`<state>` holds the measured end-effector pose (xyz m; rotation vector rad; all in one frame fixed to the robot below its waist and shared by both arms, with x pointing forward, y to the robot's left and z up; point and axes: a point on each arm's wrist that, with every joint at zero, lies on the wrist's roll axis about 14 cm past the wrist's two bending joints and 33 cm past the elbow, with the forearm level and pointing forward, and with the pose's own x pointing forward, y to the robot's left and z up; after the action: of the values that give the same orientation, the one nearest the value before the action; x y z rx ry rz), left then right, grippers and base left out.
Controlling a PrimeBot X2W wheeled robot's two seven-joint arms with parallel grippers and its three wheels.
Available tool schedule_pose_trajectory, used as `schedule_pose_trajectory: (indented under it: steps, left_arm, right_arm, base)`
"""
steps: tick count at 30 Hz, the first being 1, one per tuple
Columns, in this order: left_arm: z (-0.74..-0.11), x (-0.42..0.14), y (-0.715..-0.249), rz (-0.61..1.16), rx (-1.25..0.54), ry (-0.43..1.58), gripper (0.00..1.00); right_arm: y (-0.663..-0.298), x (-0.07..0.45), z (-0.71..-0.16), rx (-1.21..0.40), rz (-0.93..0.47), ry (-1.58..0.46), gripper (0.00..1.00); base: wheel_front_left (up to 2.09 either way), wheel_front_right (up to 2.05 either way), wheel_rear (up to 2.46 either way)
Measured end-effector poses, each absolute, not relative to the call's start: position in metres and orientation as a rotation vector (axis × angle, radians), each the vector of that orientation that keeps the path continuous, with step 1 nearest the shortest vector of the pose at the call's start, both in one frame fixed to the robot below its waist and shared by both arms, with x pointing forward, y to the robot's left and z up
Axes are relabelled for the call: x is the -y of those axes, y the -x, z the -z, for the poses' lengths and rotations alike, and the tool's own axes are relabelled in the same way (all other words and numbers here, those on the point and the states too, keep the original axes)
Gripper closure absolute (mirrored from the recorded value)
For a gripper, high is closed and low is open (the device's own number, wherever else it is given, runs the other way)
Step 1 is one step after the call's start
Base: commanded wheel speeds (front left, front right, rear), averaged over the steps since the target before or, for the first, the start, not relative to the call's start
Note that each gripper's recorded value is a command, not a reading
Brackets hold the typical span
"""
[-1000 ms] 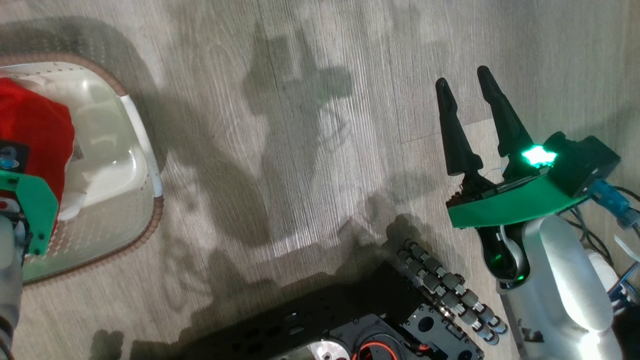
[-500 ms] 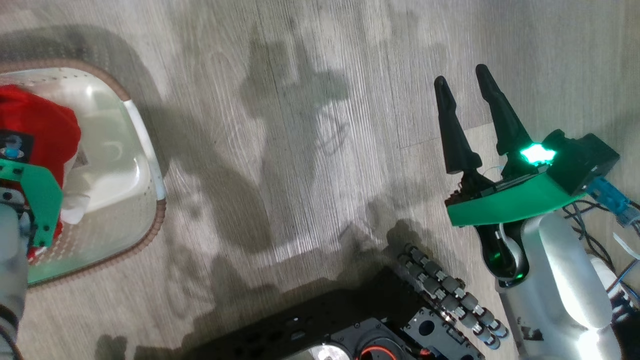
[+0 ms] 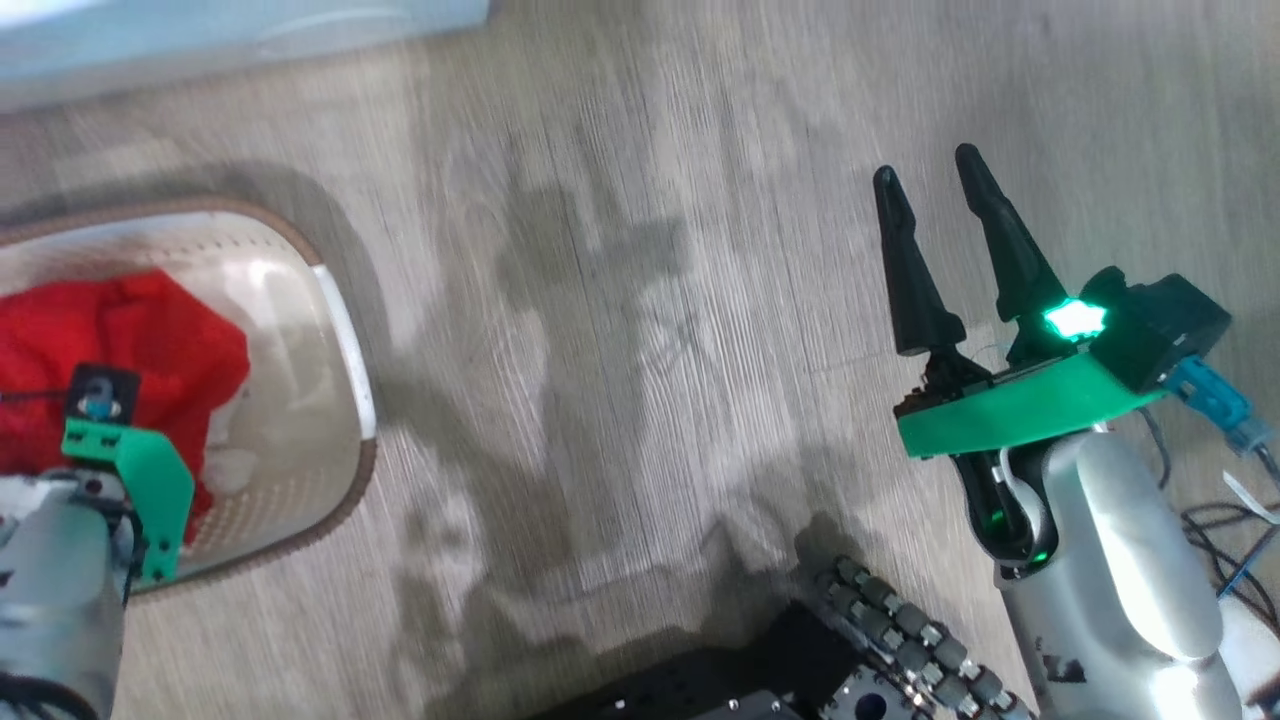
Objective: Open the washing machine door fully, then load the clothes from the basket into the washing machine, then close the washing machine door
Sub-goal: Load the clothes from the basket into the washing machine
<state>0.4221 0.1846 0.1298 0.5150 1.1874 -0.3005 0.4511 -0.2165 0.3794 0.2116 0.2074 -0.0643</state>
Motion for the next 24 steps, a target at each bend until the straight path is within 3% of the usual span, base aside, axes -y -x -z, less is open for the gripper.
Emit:
schedule_pose_trajectory:
  steps: [17,24]
  left_arm:
    - [-0.231,-0.190,-0.437,0.218,-0.839,-0.360,1.00]
    - [-0.293,-0.173,-0.459,0.200,-0.616,-0.285,1.00]
  right_arm:
    - [-0.428,0.205,-0.444,-0.077,0.030,-0.225,0.00]
    - [-0.413,0.198,-0.460,-0.042,0.014,-0.230,0.00]
  base:
    - [0.00,0.00,0.00]
    - [0.00,0.00,0.00]
